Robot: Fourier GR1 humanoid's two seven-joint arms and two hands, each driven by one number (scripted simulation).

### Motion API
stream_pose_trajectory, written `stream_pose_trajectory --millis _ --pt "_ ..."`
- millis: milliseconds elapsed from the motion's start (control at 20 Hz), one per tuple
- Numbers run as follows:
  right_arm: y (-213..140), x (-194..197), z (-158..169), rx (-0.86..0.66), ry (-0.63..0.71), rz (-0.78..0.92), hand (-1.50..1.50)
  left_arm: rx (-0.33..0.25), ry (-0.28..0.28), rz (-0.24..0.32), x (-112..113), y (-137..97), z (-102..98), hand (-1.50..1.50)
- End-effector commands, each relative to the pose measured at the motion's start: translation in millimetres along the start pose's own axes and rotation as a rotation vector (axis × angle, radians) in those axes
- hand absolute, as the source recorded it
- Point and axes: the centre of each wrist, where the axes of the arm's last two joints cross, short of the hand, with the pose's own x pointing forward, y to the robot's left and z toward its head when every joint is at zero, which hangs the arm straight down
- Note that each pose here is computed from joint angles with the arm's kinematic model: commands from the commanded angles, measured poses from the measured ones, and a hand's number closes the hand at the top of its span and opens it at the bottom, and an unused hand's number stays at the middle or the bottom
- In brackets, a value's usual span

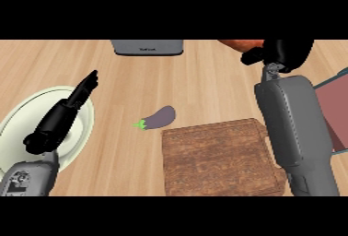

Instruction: Pick the sweet potato from the cutting board and place it in the cardboard box

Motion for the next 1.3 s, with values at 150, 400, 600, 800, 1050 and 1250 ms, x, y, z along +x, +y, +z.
stream_pose_trajectory --millis 150,400,600,800,1050,1250 --pt "-21.2 -53.1 -40.1 -0.079 0.170 -0.020 1.50 0.005 0.000 -0.009 2.8 -2.7 5.1 0.00" --pt "-22.9 -127.2 -62.3 0.025 0.197 0.130 1.50 0.008 0.005 0.007 -3.4 2.0 10.8 0.00" --pt "-18.1 -151.7 -67.4 0.252 0.264 0.151 1.50 -0.005 0.010 -0.001 -4.5 4.3 9.5 0.00" --pt "-31.4 -194.8 -82.0 0.365 0.310 0.127 1.50 0.013 0.006 0.008 -12.4 1.4 17.9 0.00" --pt "-35.6 -221.5 -84.5 0.549 0.340 0.237 1.50 0.000 -0.002 -0.001 -6.2 -7.1 -4.6 0.00" --pt "-29.1 -246.6 -68.3 0.655 0.302 0.136 -1.50 0.013 0.003 0.009 -1.2 19.8 5.8 0.00"
